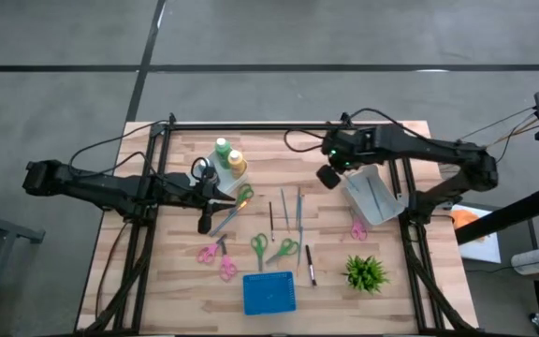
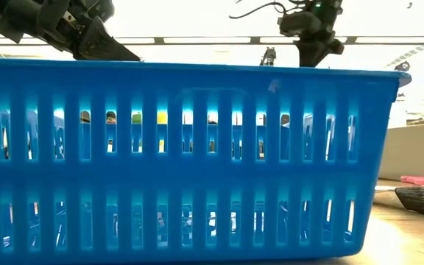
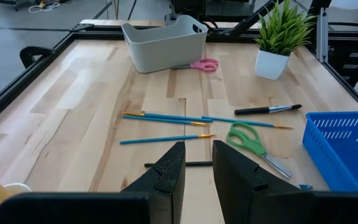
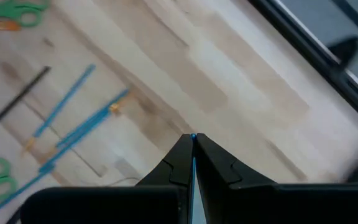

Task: Pick & Place Paint Supplies
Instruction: Put the blue paintbrush into the gray bin

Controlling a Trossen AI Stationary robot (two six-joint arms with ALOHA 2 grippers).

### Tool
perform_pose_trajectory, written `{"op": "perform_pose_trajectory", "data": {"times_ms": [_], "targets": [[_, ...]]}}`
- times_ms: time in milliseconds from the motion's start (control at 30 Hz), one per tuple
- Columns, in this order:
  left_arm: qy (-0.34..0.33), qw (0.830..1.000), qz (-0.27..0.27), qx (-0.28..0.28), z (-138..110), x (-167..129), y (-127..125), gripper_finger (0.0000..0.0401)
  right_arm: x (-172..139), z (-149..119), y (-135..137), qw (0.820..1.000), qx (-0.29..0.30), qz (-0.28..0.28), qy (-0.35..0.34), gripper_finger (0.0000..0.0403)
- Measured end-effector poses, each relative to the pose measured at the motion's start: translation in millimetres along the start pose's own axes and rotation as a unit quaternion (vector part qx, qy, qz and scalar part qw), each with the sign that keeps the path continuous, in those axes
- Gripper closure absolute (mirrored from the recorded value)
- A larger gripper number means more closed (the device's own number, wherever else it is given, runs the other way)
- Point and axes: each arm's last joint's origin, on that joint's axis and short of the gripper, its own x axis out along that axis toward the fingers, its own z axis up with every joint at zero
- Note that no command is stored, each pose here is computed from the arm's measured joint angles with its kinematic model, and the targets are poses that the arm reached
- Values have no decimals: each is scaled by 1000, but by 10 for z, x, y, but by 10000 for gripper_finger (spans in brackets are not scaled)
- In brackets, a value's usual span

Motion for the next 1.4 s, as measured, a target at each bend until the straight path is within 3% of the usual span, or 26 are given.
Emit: {"op": "perform_pose_trajectory", "data": {"times_ms": [367,833,1400], "targets": [[7,1000,0,0,-14,0,0,319,160,-535,-280,996,73,-57,14,394],[8,1000,0,0,-16,1,1,319,514,-1082,-503,991,115,-64,-1,394],[8,1000,0,0,-15,0,1,319,901,-1269,-462,989,141,-44,18,394]]}}
